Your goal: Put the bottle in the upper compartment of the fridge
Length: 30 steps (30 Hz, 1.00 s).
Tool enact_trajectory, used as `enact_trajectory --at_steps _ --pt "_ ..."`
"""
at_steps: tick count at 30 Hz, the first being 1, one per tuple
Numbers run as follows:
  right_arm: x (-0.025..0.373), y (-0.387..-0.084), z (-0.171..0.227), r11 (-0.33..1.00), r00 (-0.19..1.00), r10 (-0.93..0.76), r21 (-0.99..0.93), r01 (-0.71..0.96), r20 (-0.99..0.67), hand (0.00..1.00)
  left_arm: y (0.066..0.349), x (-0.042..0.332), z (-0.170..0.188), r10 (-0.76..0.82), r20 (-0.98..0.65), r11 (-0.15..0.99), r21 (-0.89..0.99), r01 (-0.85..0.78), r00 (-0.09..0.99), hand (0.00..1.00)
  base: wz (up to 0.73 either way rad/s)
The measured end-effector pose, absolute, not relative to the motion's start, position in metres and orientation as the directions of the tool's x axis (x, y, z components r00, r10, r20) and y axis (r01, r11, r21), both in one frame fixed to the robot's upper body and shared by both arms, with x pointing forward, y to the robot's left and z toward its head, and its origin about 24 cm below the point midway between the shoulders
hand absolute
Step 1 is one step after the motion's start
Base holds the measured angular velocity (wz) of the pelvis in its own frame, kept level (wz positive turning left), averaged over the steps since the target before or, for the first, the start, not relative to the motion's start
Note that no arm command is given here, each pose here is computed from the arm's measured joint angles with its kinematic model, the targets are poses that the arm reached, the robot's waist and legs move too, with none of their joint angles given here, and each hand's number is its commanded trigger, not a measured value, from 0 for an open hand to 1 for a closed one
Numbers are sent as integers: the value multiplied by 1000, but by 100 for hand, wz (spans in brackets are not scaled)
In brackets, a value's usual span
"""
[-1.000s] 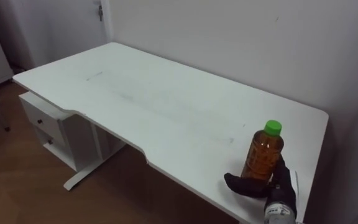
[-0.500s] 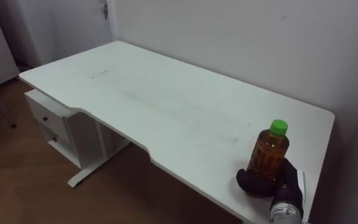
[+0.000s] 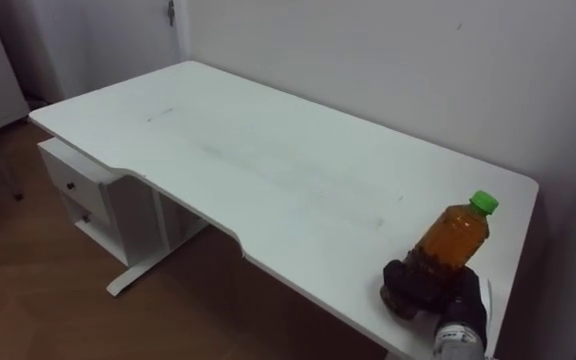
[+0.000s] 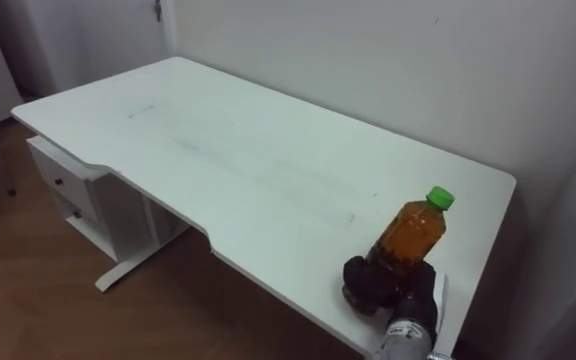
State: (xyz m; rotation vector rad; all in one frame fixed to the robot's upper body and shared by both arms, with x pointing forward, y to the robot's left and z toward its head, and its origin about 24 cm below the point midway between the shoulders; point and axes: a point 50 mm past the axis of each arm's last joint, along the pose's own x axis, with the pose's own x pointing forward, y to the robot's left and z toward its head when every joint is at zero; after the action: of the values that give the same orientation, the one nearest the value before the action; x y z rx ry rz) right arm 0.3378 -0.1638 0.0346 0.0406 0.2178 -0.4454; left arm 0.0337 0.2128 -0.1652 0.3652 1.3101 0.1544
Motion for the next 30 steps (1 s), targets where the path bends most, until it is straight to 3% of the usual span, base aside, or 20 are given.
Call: enact_trajectory --at_steps 6,12,30 --pt "342 -156 51 934 925 -343 49 355 -165 100 218 35 -164 327 -905 931 357 70 271 0 -4" --pt "346 -148 94 969 975 -223 109 221 13 100 227 30 -163 345 -903 926 372 64 255 0 -12" --pt "338 -141 152 992 962 -54 124 22 269 100 236 24 -162 380 -896 912 404 69 229 0 -18"
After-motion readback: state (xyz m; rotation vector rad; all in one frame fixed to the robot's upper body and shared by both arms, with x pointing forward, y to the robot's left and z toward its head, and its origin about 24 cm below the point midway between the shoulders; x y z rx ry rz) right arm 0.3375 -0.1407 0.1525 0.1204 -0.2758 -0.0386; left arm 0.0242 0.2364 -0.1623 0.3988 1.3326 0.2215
